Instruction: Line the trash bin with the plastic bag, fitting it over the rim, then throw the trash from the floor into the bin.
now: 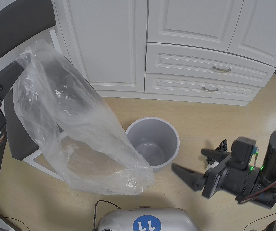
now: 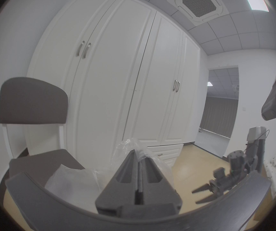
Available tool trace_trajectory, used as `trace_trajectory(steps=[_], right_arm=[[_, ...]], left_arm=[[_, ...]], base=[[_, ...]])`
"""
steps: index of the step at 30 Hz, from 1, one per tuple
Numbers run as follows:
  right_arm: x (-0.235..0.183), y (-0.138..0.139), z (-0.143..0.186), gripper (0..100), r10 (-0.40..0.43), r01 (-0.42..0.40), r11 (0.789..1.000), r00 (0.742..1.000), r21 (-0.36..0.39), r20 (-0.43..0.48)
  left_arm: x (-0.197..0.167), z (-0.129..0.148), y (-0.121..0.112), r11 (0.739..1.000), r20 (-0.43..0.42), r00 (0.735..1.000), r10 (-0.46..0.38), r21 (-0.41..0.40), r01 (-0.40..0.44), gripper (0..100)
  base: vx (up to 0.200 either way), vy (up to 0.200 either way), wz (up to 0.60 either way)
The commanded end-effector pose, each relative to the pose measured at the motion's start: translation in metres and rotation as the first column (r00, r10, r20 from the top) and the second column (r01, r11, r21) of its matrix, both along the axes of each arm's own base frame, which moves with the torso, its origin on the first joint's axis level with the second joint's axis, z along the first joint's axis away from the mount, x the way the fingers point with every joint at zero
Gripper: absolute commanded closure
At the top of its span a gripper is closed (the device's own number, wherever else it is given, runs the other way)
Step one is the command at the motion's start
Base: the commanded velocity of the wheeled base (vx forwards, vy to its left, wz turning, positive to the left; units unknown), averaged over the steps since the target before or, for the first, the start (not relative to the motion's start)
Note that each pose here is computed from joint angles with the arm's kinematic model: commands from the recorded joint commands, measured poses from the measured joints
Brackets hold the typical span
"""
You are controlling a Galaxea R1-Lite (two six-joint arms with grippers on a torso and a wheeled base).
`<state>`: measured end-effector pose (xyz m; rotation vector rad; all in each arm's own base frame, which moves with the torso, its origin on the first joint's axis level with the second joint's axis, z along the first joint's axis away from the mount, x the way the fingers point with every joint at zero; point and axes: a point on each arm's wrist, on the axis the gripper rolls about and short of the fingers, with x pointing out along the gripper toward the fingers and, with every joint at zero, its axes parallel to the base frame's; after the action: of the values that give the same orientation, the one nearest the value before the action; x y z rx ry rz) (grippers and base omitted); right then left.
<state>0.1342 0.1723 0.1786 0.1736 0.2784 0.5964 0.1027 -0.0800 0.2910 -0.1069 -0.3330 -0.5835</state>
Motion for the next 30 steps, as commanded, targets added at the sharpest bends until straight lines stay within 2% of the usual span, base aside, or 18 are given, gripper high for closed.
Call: trace_trajectory(steps=[1, 10, 15, 17, 18, 19, 22, 27, 30], right_arm=[[-0.020, 0.027, -0.032, 0, 0.116, -0.124, 0.988, 0.990, -0.093, -0.086], [-0.021, 0.040, -0.067, 0, 0.128, -0.162, 0.965, 0.977, -0.204, -0.171], [-0.012, 0.057, -0.078, 0, 0.104, -0.127, 0.985, 0.976, -0.113, -0.193], [-0.001, 0.071, -0.084, 0, 0.075, -0.085, 0.995, 0.981, -0.048, -0.177], [0.000, 0.071, -0.084, 0, 0.074, -0.083, 0.996, 0.982, -0.046, -0.175], [0.008, 0.079, -0.085, 0, 0.031, -0.031, 1.000, 0.988, -0.001, -0.151], [0.016, 0.086, -0.088, 0, -0.015, 0.020, 0.999, 0.992, 0.036, -0.121], [0.021, 0.086, -0.086, 0, -0.028, 0.035, 0.998, 0.993, 0.060, -0.112], [0.033, 0.088, -0.079, 0, -0.060, 0.069, 0.993, 0.993, 0.099, -0.098]], left_arm=[[-0.002, 0.001, 0.003, 0.998, 0.039, 0.997, 0.064, 0.010, -0.065, 100], [-0.003, 0.005, 0.004, 0.998, 0.064, 0.996, 0.067, -0.014, -0.066, 100], [-0.003, 0.005, 0.004, 0.998, 0.065, 0.996, 0.063, -0.016, -0.062, 100], [-0.003, 0.005, 0.003, 0.998, 0.064, 0.996, 0.058, -0.017, -0.057, 100], [-0.003, 0.005, 0.003, 0.998, 0.064, 0.996, 0.057, -0.017, -0.056, 100], [-0.003, 0.006, 0.003, 0.998, 0.065, 0.996, 0.057, -0.018, -0.056, 100], [-0.003, 0.006, 0.002, 0.999, 0.067, 0.996, 0.050, -0.021, -0.049, 100], [-0.005, 0.007, 0.000, 0.999, 0.075, 0.997, 0.029, -0.031, -0.027, 100], [-0.007, 0.009, -0.005, 0.998, 0.086, 0.996, -0.015, -0.064, 0.020, 100]], base=[[0.000, 0.000, 0.00], [0.000, 0.000, 0.00], [0.000, 0.000, 0.00], [0.000, 0.000, 0.00], [0.000, 0.000, 0.00], [0.000, 0.000, 0.00], [0.000, 0.000, 0.00], [0.000, 0.000, 0.00], [0.000, 0.000, 0.00]])
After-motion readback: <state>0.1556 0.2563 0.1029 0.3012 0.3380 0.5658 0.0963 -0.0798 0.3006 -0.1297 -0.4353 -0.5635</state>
